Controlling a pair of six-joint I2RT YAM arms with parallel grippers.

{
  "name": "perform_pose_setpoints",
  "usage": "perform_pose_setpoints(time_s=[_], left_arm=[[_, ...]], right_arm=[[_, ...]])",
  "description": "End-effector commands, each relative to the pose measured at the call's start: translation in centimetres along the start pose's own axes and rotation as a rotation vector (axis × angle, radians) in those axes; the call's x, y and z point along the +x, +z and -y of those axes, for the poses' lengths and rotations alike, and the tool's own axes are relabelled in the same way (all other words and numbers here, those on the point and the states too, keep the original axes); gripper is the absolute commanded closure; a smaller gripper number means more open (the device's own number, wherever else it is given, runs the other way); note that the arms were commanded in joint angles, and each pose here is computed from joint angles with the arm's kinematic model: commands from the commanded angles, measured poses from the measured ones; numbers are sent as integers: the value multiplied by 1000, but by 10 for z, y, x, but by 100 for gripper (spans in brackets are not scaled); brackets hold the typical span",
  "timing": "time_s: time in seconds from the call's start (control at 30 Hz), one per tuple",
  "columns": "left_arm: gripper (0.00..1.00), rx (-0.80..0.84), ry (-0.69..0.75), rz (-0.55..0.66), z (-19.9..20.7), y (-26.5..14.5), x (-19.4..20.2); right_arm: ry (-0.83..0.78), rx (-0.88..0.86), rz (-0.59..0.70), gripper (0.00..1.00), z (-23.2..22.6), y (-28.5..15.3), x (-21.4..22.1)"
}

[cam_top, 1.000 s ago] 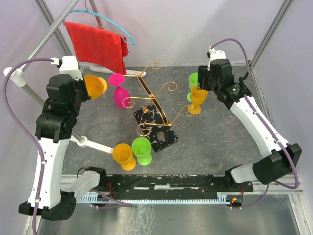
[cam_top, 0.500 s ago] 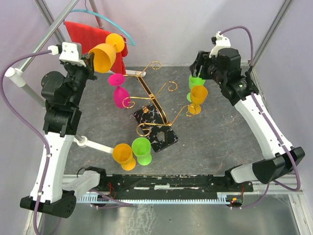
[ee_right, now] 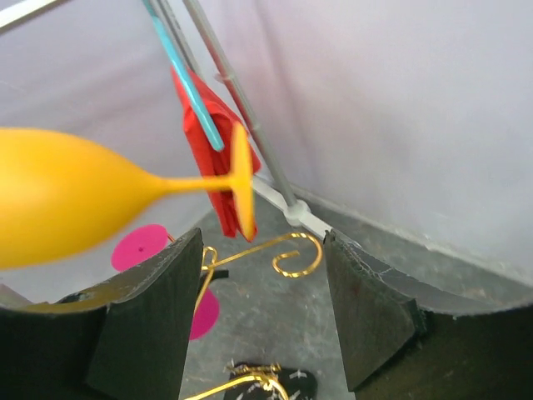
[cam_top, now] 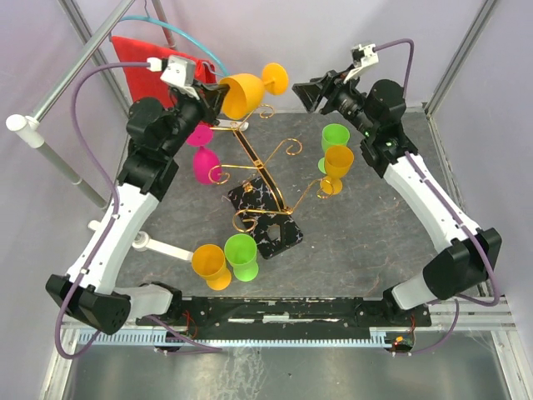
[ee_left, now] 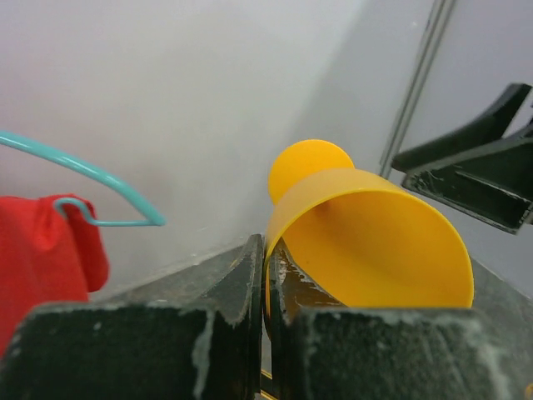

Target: Place the wine glass upside down on the wine glass rack

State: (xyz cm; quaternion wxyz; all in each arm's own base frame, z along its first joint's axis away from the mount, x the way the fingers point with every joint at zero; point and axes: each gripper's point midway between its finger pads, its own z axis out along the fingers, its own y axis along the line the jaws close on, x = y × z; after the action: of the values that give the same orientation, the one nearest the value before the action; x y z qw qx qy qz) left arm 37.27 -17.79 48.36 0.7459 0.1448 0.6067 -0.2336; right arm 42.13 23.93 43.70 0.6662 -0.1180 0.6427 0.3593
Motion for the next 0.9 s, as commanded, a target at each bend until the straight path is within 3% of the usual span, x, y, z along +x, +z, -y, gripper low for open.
perform_pose_setpoints(time_s=[0.0,0.37,0.67,0.73,0.87], left_arm=[[97,69,-46,115,28,5,-37],[97,96,-33,137,40,2,-41],[97,116,-36,119,43,3,-33],[93,124,-38,118,44,4,-32],[69,134,-39,111,46,3,-29]], right_arm=[[-50,-169,163,32,-32,10,-36],[-44,-126,88,40,-22,26,-18],[-53,-125,103,92,-22,27,-18],[-60,-119,107,99,-21,27,-19],[-67,-98,112,99,-17,28,-19]])
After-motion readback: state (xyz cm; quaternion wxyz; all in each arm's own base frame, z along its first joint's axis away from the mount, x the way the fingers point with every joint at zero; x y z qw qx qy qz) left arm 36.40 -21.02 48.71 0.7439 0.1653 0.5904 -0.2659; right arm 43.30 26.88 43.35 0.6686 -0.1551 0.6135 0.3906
